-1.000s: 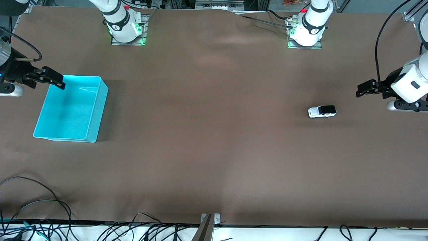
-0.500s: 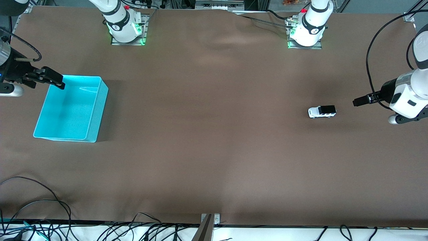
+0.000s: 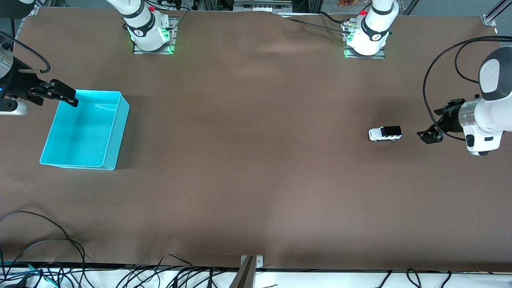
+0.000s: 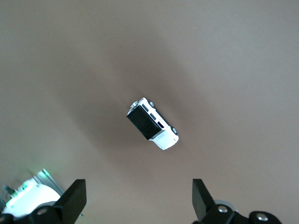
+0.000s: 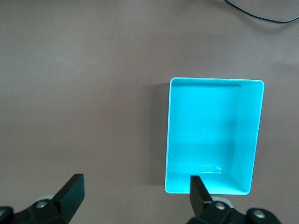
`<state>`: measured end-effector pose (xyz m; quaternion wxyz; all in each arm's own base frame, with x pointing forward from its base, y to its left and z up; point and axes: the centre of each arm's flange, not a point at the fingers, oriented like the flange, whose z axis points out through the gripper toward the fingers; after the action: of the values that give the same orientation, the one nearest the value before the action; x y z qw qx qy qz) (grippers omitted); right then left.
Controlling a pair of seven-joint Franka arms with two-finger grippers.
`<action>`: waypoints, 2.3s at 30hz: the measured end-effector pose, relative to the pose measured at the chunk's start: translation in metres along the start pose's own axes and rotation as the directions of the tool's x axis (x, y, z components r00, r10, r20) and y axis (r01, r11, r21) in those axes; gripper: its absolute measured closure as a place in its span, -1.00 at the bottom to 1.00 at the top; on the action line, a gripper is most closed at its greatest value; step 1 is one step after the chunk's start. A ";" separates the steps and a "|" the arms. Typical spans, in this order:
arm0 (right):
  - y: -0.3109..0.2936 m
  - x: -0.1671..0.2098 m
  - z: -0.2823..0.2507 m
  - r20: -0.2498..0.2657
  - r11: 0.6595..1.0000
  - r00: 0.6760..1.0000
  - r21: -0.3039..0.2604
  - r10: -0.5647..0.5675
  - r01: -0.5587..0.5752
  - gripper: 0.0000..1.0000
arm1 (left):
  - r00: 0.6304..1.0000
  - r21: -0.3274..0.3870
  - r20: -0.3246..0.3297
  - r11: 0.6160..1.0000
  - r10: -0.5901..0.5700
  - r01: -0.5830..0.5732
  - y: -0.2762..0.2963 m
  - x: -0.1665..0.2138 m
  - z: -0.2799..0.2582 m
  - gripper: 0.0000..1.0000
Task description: Wind and store white jeep toy
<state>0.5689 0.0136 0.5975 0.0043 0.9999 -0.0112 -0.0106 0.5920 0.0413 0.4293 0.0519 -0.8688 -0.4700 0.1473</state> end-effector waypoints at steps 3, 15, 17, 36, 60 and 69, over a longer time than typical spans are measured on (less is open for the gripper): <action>-0.001 0.000 0.000 -0.001 1.000 1.000 0.000 -0.002 0.002 -1.00 | 0.994 -0.001 0.001 0.994 -0.106 0.106 0.003 0.003 0.011 -1.00; -0.002 0.000 -0.001 -0.003 1.000 1.000 0.000 -0.003 0.003 -1.00 | 0.891 -0.030 0.000 0.891 -0.454 0.454 0.004 0.014 0.078 -1.00; -0.002 0.000 -0.001 -0.003 1.000 1.000 0.000 -0.003 0.003 -1.00 | 0.870 -0.040 -0.001 0.869 -0.493 0.492 0.004 0.015 0.087 -1.00; -0.004 0.000 -0.001 -0.003 1.000 1.000 0.000 -0.007 0.007 -1.00 | 0.808 -0.182 -0.020 0.796 -0.589 0.577 -0.034 0.008 0.184 -1.00; -0.004 0.000 -0.002 -0.003 1.000 1.000 0.000 -0.007 0.007 -1.00 | 0.818 -0.260 -0.020 0.793 -0.575 0.551 -0.037 -0.006 0.237 -1.00; -0.004 0.000 -0.002 -0.003 1.000 1.000 0.000 -0.007 0.007 -1.00 | 0.828 -0.261 -0.021 0.802 -0.561 0.537 -0.030 -0.012 0.247 -0.96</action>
<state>0.5689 0.0176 0.5989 0.0041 0.9999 -0.0077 -0.0091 0.4868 0.0362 0.2033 0.0080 -0.7012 -0.7125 0.0248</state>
